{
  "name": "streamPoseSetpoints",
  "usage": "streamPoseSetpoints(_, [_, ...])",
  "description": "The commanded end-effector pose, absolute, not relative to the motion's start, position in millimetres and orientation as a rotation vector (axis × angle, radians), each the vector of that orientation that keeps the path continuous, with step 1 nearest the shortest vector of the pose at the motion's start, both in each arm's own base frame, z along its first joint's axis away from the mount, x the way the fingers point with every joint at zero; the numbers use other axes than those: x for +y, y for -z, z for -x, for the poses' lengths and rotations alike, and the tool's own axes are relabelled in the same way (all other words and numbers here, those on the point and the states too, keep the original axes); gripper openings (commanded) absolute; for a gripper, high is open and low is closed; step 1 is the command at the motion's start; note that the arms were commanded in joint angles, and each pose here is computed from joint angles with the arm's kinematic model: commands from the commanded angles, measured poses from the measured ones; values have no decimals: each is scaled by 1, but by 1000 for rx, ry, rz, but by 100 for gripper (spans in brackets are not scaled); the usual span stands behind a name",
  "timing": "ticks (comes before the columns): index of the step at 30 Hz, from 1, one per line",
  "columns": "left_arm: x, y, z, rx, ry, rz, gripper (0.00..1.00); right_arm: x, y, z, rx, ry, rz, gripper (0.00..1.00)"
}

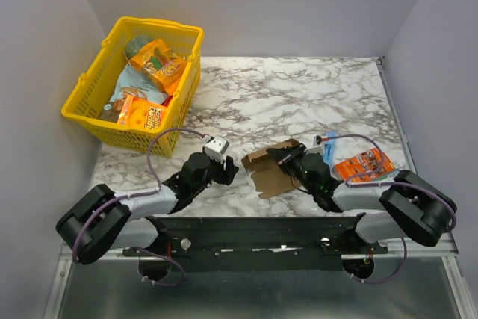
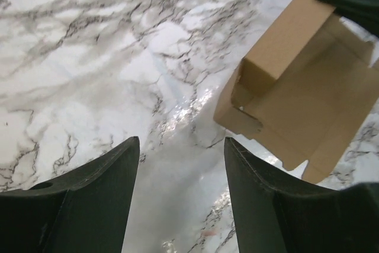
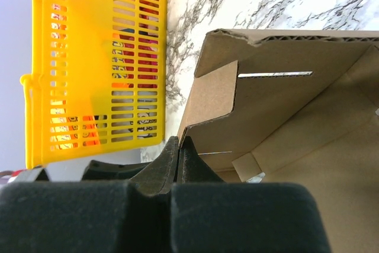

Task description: Fold the paper box

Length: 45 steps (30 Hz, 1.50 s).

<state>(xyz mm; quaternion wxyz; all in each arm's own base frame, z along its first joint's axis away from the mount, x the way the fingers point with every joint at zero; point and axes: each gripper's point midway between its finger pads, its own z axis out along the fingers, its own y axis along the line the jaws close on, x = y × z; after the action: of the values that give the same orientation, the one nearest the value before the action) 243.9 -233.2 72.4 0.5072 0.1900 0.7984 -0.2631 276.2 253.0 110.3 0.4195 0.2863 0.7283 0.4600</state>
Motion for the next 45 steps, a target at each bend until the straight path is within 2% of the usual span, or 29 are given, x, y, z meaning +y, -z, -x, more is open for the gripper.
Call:
streamPoseSetpoints(1, [-227, -53, -260, 2024, 519, -406, 68, 235, -87, -277, 1850, -1045, -745, 0])
streamPoseSetpoints(11, [-264, -59, -265, 1904, 625, -617, 69, 235, -84, -278, 1863, -1042, -747, 1])
streamPoseSetpoints(26, [-296, -72, -258, 1800, 759, -730, 53, 242, -79, -279, 1887, -1058, -743, 0])
streamPoseSetpoints(38, [-309, -66, -263, 1796, 713, -733, 40, 243, -76, -278, 1898, -1062, -741, 0])
streamPoseSetpoints(45, [-305, -62, -274, 1819, 636, -640, 39, 245, -76, -277, 1901, -1071, -742, 1])
